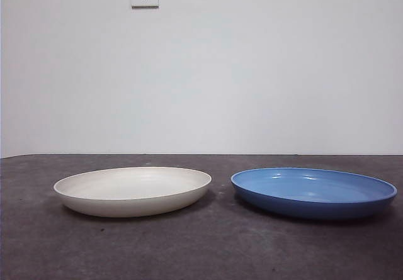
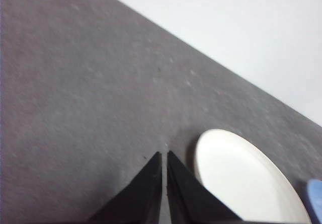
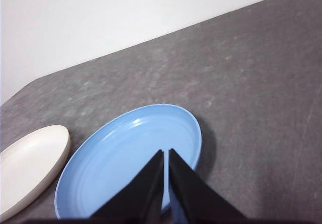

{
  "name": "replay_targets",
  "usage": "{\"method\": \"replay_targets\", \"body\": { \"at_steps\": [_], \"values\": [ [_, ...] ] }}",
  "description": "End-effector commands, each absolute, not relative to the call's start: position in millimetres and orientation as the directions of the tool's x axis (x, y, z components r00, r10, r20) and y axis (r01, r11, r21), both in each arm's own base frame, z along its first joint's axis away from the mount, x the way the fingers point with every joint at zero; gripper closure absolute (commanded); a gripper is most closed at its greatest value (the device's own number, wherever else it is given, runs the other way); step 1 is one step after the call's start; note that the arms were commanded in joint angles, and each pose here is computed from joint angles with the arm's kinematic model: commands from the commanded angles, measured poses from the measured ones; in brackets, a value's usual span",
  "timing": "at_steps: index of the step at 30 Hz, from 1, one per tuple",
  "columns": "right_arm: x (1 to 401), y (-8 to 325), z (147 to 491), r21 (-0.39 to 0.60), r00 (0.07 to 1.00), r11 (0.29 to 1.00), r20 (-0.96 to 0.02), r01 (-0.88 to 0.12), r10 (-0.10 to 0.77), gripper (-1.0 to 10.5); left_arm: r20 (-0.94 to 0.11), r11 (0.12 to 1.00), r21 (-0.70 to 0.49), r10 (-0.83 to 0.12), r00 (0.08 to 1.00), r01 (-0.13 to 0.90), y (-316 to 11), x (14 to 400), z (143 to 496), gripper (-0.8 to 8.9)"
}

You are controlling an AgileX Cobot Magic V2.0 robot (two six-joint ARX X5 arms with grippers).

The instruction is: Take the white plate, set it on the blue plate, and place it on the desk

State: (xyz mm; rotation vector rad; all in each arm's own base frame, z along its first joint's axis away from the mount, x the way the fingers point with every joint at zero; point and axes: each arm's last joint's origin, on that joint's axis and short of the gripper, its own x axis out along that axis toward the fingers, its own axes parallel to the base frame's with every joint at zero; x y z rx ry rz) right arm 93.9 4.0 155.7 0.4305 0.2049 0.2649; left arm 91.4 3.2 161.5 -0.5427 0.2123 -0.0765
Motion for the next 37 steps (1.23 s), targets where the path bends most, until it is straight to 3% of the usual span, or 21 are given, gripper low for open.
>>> {"method": "replay_targets", "body": {
  "at_steps": [1, 9, 14, 21, 37],
  "values": [
    [92, 4, 170, 0.441, 0.952, 0.870, -0.092, -0.223, 0.291, 9.4, -0.151, 0.848, -0.528, -0.135, 0.979, 0.035, 3, 88, 177, 7.98],
    [80, 5, 212, 0.409, 0.959, 0.875, -0.001, -0.259, 0.284, 9.4, -0.157, 0.862, -0.505, -0.138, 0.978, 0.041, 2, 79, 216, 7.98],
    [70, 5, 240, 0.386, 0.964, 0.893, -0.035, -0.231, 0.265, 9.4, -0.198, 0.890, -0.448, -0.195, 0.961, 0.088, 0, 79, 246, 7.98],
    [75, 5, 270, 0.358, 0.937, 0.913, -0.207, -0.195, 0.281, 9.4, -0.309, 0.917, -0.370, -0.273, 0.911, 0.150, 0, 94, 282, 7.98],
    [130, 16, 331, 0.346, 0.667, 0.865, -0.552, -0.363, 0.501, 9.4, -0.581, 0.869, -0.358, -0.493, 0.647, 0.341, -20, 131, 322, 7.98]
  ]
}}
